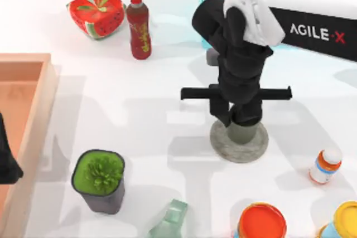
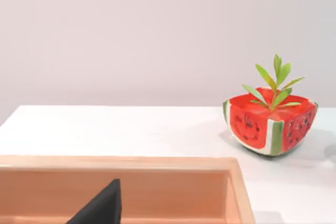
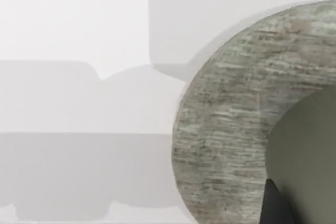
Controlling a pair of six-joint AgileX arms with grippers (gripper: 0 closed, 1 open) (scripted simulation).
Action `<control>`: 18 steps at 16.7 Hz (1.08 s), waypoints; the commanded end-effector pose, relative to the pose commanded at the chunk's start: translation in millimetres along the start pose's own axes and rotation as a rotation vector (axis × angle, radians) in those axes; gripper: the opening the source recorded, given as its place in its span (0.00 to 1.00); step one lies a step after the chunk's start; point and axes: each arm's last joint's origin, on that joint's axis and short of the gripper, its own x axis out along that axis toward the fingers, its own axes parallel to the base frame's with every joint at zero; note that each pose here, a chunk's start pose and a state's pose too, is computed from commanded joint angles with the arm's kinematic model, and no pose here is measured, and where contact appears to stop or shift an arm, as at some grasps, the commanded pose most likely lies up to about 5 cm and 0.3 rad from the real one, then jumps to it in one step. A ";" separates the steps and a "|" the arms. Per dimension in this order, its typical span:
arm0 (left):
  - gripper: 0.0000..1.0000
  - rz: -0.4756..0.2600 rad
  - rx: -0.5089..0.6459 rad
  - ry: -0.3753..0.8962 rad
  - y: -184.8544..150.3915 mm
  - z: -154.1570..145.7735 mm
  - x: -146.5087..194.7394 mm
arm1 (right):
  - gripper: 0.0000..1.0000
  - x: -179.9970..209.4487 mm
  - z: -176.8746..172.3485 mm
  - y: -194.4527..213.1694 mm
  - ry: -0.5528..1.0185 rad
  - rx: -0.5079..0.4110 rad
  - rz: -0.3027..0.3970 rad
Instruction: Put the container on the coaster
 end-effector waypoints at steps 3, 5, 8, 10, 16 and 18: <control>1.00 0.000 0.000 0.000 0.0 0.0 0.0 | 0.00 0.4 -0.1 -0.1 0.000 0.000 0.000; 1.00 0.000 0.000 0.000 0.0 0.0 0.0 | 0.08 0.4 -0.1 -0.1 0.000 0.000 0.000; 1.00 0.000 0.000 0.000 0.0 0.0 0.0 | 0.30 0.4 -0.1 -0.1 0.000 0.000 0.000; 1.00 0.000 0.000 0.000 0.0 0.0 0.0 | 0.45 0.4 -0.1 -0.1 0.000 0.000 0.000; 1.00 0.000 0.000 0.000 0.0 0.0 0.0 | 0.90 0.4 -0.1 -0.1 0.000 0.000 0.000; 1.00 0.000 0.000 0.000 0.0 0.0 0.0 | 1.00 0.4 -0.1 -0.1 0.000 0.000 0.000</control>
